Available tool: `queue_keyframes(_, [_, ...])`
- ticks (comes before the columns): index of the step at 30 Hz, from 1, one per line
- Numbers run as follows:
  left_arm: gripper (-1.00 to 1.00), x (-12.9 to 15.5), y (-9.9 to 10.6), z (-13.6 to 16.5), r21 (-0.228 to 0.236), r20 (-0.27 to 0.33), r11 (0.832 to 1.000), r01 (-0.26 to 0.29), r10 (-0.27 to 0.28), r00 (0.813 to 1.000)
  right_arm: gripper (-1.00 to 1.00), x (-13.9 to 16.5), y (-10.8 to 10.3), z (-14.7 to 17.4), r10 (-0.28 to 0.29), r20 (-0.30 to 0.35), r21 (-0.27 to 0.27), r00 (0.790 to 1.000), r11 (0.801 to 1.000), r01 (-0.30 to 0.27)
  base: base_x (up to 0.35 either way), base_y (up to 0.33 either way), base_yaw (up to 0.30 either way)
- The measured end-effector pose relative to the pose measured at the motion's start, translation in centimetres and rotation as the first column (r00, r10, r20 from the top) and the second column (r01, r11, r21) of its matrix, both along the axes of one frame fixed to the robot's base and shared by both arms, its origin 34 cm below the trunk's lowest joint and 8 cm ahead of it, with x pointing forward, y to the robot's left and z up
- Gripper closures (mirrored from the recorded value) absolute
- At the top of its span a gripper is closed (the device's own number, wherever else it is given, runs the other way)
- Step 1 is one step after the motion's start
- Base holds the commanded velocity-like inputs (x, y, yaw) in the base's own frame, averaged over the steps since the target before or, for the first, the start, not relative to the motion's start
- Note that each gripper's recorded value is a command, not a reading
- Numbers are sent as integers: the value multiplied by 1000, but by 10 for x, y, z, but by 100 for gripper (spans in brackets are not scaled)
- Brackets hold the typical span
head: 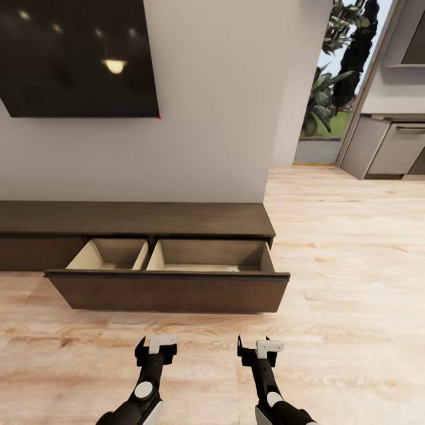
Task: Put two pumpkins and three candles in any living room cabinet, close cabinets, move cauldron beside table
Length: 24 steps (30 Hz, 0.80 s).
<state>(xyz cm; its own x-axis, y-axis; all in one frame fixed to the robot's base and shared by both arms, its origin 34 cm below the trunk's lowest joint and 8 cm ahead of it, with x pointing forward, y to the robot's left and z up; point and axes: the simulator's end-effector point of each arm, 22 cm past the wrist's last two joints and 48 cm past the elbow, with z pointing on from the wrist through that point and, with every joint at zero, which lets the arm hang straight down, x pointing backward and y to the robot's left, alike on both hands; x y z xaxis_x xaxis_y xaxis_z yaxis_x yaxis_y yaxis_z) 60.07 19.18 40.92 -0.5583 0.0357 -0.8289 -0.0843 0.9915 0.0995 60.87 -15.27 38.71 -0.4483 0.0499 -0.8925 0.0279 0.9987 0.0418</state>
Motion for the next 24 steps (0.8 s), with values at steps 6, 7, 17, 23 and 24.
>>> queue_keyframes(6, [-100, -3, 3, -13, -1, -1, 1000, -7, 7, 1000, -100, -3, -1, -14, -4, -2, 1, 1000, 1000, 4, 0, 0, 0])
queue_keyframes(7, [-100, -3, 4, -16, -1, -1, 1000, -8, 8, 1000, -100, -4, -1, -16, -5, -3, 1, 1000, 1000, 5, 0, 0, 0])
queue_keyframes(17, [-100, -9, 4, -38, -1, 0, 1000, -10, 10, 1000, -100, -9, -2, -38, -7, -4, 1, 1000, 1000, 7, 0, 0, 0])
queue_keyframes(23, [-100, -10, 5, -44, 0, 2, 1000, -14, 14, 1000, -100, -11, -2, -45, -7, -4, 1, 1000, 1000, 7, 0, 0, 0])
queue_keyframes(24, [-100, -10, 5, -44, 1, 3, 1000, -17, 17, 1000, -100, -11, -2, -45, -7, -5, 1, 1000, 1000, 7, 0, 0, 0])
